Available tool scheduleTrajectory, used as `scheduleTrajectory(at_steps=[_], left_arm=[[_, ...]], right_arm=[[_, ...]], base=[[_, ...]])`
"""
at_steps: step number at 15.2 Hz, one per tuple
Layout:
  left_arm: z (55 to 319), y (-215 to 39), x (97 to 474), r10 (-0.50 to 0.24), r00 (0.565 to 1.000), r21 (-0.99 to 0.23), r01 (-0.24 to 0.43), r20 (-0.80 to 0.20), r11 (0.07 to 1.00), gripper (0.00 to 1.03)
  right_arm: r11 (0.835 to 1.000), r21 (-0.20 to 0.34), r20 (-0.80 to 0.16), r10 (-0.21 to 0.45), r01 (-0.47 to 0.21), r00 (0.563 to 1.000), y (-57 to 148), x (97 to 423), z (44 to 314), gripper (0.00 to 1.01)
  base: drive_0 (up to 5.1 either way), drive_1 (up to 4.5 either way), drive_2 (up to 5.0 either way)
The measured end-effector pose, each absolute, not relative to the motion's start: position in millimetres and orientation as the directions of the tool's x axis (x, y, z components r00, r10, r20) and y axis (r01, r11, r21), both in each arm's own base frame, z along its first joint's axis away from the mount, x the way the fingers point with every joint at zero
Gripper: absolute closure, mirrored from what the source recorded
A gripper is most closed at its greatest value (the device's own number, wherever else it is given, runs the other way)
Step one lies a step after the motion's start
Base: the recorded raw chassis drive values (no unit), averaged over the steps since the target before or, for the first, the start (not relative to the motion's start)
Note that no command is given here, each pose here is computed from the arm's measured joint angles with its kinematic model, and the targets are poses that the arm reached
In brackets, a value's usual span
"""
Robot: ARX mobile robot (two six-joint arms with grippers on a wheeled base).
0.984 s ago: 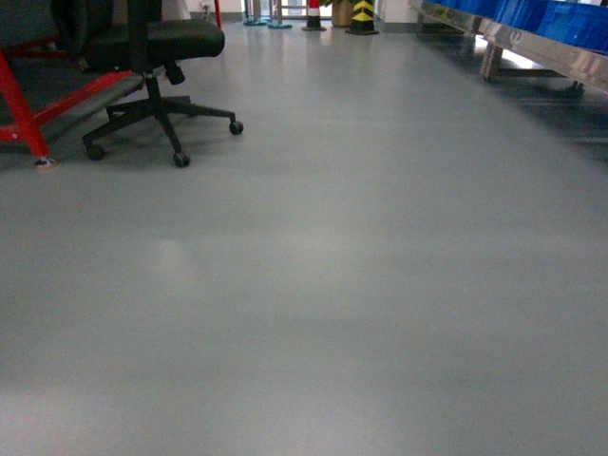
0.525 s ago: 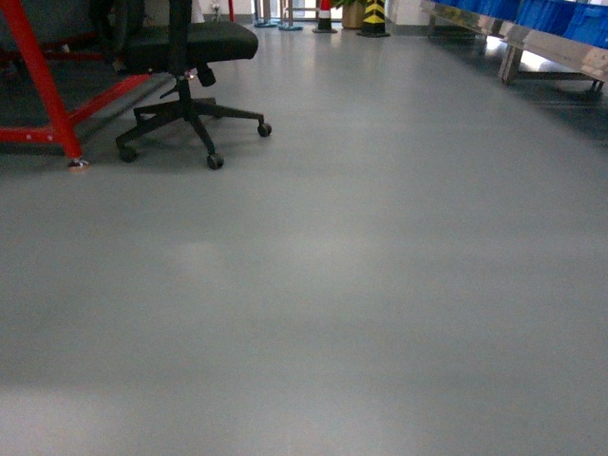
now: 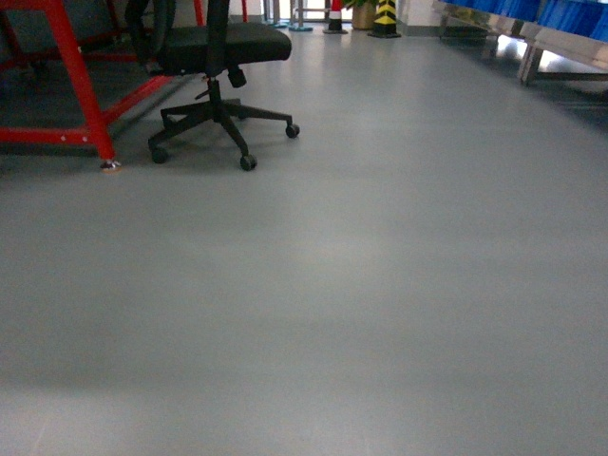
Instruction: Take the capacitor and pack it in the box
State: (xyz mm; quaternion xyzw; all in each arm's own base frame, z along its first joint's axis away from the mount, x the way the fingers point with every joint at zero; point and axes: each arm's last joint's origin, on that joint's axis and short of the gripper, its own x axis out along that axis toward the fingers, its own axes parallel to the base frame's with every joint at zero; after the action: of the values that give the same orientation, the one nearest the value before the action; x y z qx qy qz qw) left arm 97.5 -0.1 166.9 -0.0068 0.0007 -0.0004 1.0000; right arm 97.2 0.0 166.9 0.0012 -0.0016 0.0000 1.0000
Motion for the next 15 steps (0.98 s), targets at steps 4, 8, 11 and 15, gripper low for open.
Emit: scheduleTrajectory(at_steps=[4, 8, 11, 15], left_arm=[[166.8, -0.1, 97.5, -0.001, 1.000, -0.014, 0.001, -0.002, 1.000, 0.59], [166.9, -0.1, 97.4, -0.001, 1.000, -0.014, 0.001, -0.001, 1.000, 0.59], [166.7, -0.1, 97.5, -0.001, 1.000, -0.014, 0.001, -0.003, 1.000, 0.59], [166.5, -0.1, 97.5, -0.001, 1.000, -0.014, 0.001, -0.005, 1.000, 0.59]], right_arm=[[1.000, 0.002, 0.002, 0.000, 0.000, 1.000, 0.0, 97.2, 166.9, 0.03], [1.000, 0.002, 0.001, 0.000, 0.000, 1.000, 0.0, 97.2, 166.7, 0.03], [1.000, 0.002, 0.006, 0.000, 0.000, 1.000, 0.0, 97.2, 167.1, 0.03], [1.000, 0.002, 0.001, -0.001, 0.001, 1.000, 0.0, 97.2, 166.7, 0.03]], base=[[-5.0, 2.44, 2.4], [-5.0, 2.44, 2.4], [-5.0, 2.44, 2.4], [-5.0, 2.42, 2.4]])
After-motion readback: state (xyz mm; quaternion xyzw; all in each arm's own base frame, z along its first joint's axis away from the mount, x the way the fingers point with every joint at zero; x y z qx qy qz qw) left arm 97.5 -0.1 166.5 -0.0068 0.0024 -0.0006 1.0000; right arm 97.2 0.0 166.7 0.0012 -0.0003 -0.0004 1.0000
